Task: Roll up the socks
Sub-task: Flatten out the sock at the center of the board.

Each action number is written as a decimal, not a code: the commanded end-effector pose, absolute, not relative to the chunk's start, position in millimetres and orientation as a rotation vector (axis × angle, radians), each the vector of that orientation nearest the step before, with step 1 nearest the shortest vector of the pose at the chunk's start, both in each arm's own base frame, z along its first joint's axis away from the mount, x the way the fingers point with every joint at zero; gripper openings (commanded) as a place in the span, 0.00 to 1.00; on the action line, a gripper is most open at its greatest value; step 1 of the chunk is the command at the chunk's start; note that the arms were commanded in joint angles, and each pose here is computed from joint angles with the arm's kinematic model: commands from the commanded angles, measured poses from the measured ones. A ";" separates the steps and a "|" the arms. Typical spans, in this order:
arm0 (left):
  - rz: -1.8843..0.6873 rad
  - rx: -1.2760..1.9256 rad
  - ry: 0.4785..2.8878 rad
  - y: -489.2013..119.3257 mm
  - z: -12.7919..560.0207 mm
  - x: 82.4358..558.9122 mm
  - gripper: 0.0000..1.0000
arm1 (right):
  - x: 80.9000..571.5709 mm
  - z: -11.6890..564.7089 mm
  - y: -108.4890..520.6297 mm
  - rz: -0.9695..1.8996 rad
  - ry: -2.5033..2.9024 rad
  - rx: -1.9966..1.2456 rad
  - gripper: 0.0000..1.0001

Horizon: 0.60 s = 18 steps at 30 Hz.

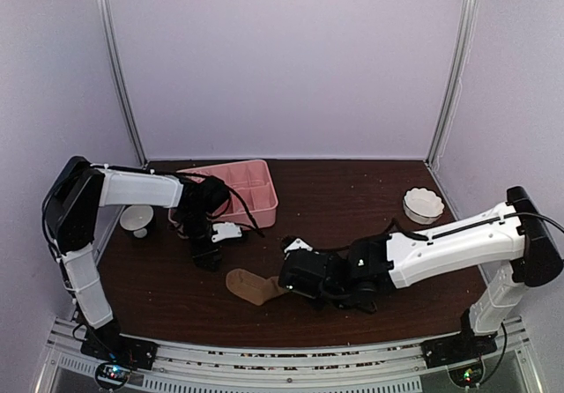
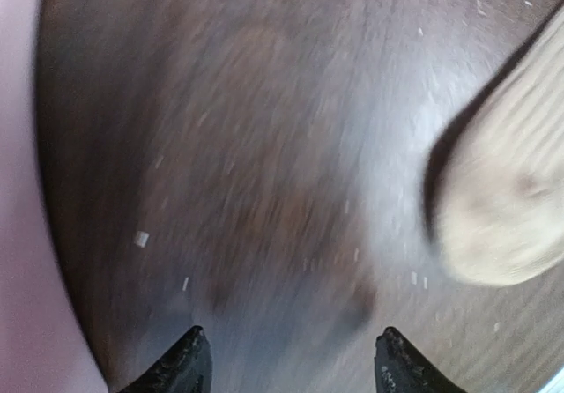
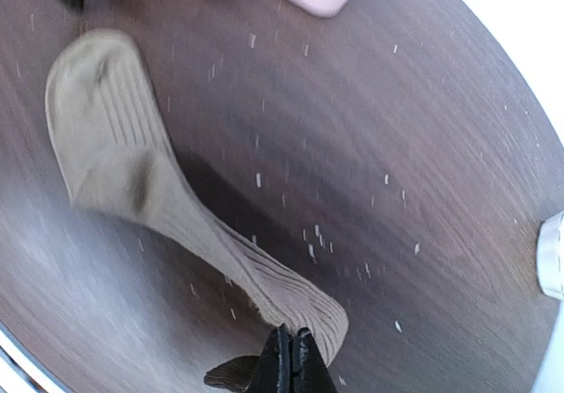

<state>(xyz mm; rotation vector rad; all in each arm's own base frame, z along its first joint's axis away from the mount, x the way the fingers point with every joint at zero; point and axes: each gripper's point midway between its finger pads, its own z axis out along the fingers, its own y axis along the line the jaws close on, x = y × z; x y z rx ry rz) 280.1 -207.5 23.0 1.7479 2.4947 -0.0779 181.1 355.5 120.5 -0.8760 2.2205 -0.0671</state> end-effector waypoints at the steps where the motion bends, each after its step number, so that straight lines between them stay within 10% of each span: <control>1: -0.027 1.793 2.484 -222.8 13.6 281.0 0.64 | 145.1 90.3 325.6 -0.279 2.226 -1.092 0.00; 9: -0.010 1.894 2.434 -235.6 14.6 272.2 0.64 | 55.8 48.5 387.0 -0.188 2.214 -1.407 0.00; 18: -0.123 1.884 2.397 -244.4 53.7 263.2 0.68 | 24.4 94.6 430.8 0.372 2.215 -1.353 0.53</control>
